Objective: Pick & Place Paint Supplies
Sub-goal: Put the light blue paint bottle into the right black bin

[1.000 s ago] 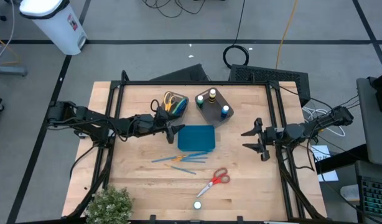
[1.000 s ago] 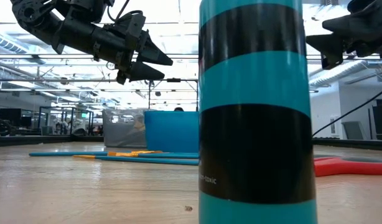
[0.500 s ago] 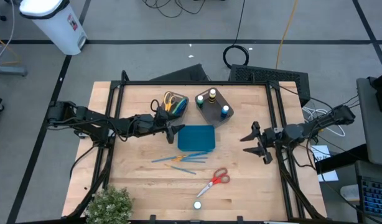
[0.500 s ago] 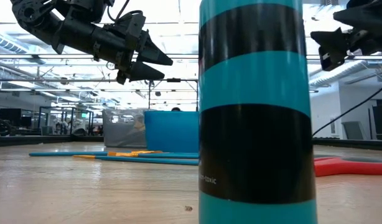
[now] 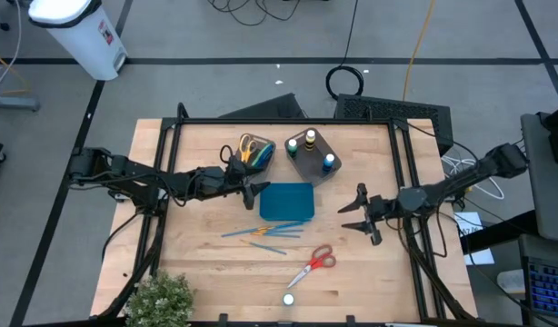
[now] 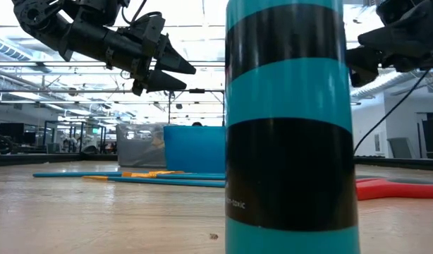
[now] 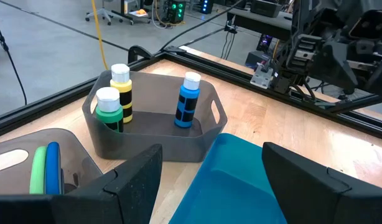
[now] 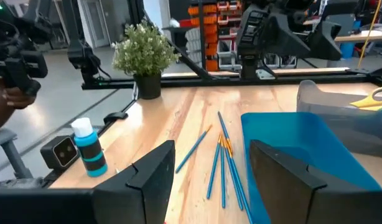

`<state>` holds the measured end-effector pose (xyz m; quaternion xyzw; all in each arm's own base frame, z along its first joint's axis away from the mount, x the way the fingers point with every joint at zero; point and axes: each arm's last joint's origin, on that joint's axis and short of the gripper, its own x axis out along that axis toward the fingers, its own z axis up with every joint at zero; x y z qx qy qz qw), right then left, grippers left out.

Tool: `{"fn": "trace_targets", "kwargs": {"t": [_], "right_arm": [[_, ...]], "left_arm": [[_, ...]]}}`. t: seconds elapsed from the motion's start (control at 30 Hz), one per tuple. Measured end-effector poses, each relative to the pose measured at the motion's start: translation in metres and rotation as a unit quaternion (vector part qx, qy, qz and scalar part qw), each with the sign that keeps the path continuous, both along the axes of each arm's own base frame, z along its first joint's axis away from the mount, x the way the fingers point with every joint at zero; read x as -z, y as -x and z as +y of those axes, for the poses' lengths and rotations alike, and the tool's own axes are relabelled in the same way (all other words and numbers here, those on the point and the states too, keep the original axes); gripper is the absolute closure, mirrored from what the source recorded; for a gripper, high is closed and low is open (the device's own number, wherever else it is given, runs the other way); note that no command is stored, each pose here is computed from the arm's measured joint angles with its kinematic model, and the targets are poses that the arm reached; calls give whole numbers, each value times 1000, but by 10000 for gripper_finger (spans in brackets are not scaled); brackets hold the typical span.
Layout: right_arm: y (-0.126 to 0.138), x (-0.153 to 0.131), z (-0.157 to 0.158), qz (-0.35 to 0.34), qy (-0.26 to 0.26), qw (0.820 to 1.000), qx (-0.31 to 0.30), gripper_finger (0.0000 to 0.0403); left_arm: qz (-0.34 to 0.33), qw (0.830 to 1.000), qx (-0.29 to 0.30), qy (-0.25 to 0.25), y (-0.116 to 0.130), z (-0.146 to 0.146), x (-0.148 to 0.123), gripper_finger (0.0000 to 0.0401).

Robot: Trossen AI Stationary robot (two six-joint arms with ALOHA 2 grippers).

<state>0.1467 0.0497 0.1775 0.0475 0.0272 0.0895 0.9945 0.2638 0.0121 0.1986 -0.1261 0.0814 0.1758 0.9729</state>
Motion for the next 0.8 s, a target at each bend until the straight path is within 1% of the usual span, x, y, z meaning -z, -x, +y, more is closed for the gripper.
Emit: {"fn": "trace_targets", "kwargs": {"t": [0.13, 0.33, 0.6, 0.8], "right_arm": [[-14, -9, 6, 15, 4, 1000, -3, 206], [-37, -17, 23, 48, 15, 998, -42, 206], [-65, -24, 45, 81, 39, 994, -64, 206], [-82, -30, 65, 108, 67, 988, -88, 206]], "left_arm": [[0, 1000, 0, 0, 0, 0, 0, 116], [0, 1000, 0, 0, 0, 0, 0, 116], [0, 1000, 0, 0, 0, 0, 0, 116], [0, 1000, 0, 0, 0, 0, 0, 116]]}}
